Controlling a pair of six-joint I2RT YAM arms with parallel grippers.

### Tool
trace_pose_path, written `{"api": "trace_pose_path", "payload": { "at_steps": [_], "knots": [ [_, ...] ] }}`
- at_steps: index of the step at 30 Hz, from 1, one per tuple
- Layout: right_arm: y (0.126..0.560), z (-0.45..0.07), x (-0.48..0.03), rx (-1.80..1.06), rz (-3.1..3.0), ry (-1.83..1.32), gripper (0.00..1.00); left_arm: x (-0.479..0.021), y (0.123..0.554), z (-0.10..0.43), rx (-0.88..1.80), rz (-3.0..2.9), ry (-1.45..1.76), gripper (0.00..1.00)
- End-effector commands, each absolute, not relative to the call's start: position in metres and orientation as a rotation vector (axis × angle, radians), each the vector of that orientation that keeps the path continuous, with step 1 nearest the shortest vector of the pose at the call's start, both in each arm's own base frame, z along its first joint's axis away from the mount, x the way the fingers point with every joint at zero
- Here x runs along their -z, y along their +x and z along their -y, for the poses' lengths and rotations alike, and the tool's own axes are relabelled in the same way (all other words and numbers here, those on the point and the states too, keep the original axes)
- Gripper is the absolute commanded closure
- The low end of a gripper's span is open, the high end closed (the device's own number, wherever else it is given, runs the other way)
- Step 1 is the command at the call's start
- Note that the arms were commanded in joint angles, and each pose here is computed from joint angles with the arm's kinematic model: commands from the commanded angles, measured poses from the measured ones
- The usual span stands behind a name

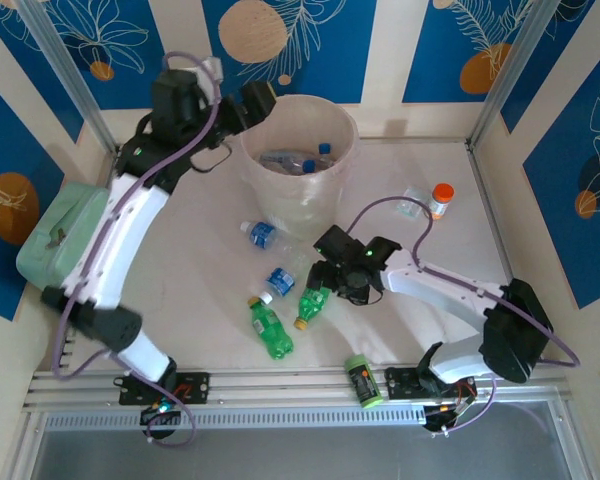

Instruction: Put the plastic bottles in the bin

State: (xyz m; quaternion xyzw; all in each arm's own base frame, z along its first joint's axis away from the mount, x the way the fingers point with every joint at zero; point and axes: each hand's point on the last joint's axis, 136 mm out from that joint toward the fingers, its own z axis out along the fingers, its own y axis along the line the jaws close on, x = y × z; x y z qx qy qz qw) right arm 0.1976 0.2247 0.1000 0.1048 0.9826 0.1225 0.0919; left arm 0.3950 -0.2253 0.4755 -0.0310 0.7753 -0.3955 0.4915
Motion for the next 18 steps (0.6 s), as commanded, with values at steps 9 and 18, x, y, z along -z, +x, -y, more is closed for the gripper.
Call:
{"api": "trace_pose_path", "payload": {
  "at_steps": [9,18],
  "knots": [
    [0.195,-0.254,-0.084,-0.255,-3.037,0.312,0.15,-0.374,0.32,0.212,1.047,-2.026,-0.004,0.06],
    [0.193,-0.252,-0.063,-0.151,-3.132,0.363,0.2,-0.32,0.282,0.205,1.13,-2.132,-0.058,0.1]
  ]
}}
